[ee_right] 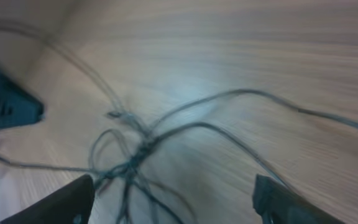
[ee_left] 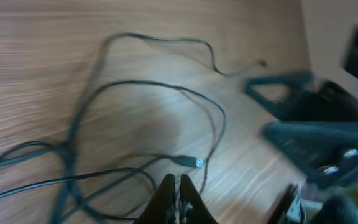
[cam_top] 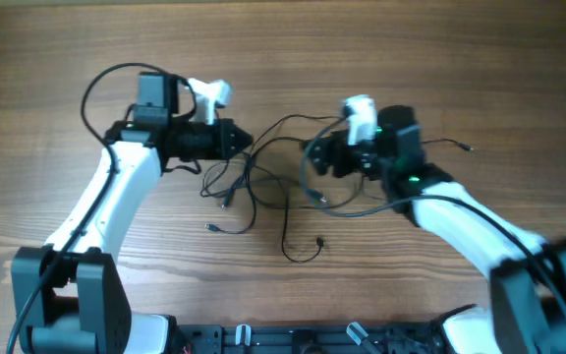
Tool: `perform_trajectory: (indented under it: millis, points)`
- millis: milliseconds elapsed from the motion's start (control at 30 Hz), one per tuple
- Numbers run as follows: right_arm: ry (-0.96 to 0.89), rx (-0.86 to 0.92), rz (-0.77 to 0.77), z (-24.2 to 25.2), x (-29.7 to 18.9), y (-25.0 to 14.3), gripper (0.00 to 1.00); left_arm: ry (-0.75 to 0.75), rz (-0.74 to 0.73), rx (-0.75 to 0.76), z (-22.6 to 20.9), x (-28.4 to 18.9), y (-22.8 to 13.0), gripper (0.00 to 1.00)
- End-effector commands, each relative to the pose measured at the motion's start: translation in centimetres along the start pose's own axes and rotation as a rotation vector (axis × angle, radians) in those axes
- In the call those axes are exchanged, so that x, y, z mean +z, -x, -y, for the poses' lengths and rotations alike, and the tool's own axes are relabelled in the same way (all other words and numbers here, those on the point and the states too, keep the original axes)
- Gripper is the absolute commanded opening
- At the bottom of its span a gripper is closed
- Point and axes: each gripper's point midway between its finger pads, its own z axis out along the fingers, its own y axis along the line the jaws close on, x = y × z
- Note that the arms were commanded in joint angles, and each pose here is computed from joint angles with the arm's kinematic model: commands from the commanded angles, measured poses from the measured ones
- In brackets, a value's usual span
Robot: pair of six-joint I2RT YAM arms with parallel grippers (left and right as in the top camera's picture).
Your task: Untangle cables
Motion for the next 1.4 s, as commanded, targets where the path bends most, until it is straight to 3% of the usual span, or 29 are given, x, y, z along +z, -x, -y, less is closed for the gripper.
perform_trajectory:
  millis: [0,167,267,300,333,367,433,467,533,633,700,833,900,1033,1367]
  points:
    - [0.128,-0.123,-0.091,-2.4,4.1,-4.3,0.87,-0.019,0.007,-0.020,-0.2,-0.2,0.1,0.04]
    - [0.205,-0.089,-0.155,-3.6,8.8,-6.4,0.87,-0.005,0.026,-0.085,-1.1,-0.8,0.5,0.04]
    - [0.231,-0.101,-0.216,-5.2,11.0,-7.3,0.81,0.067,0.054,-0.212,-3.0,-1.4,0.8,0.04]
    - [0.238,-0.109,-0.254,-6.0,11.4,-8.2,0.75,0.101,0.070,-0.256,-3.9,-1.8,1.0,0.04]
    - [0.225,-0.111,-0.297,-6.6,11.6,-9.3,0.61,0.131,0.091,-0.300,-4.9,-2.4,1.2,0.04]
    - [0.203,-0.115,-0.313,-6.8,11.8,-10.0,0.37,0.143,0.111,-0.327,-5.8,-3.1,1.5,0.04]
    - [0.134,-0.087,-0.308,-5.6,11.9,-9.5,0.06,0.159,0.126,-0.350,-6.7,-3.8,1.5,0.04]
    - [0.083,-0.061,-0.295,-4.7,11.7,-8.6,0.05,0.184,0.129,-0.366,-7.4,-4.1,1.4,0.04]
    - [0.022,-0.010,-0.240,-2.9,9.9,-4.3,0.05,0.370,0.144,-0.449,-11.4,-6.1,0.2,0.04]
    - [-0.085,0.105,-0.098,0.5,3.2,3.6,0.05,0.660,0.221,-0.602,-18.6,-12.3,-1.9,0.04]
    - [-0.251,0.190,0.011,4.3,-3.0,7.3,0.05,0.716,0.313,-0.748,-21.7,-16.1,-3.0,0.04]
    - [-0.557,0.334,0.233,11.0,-16.5,11.0,0.05,0.752,0.530,-1.061,-26.1,-22.9,-5.8,0.04]
    - [-0.644,0.379,0.321,12.9,-21.9,11.6,0.05,0.770,0.579,-1.108,-27.3,-25.0,-6.9,0.04]
    - [-0.818,0.432,0.381,16.7,-28.0,10.5,0.05,0.790,0.627,-1.167,-28.3,-27.2,-8.5,0.04]
    - [-1.309,0.743,0.427,22.3,-37.5,3.7,0.05,0.720,0.710,-1.356,-28.1,-26.8,-8.4,0.04]
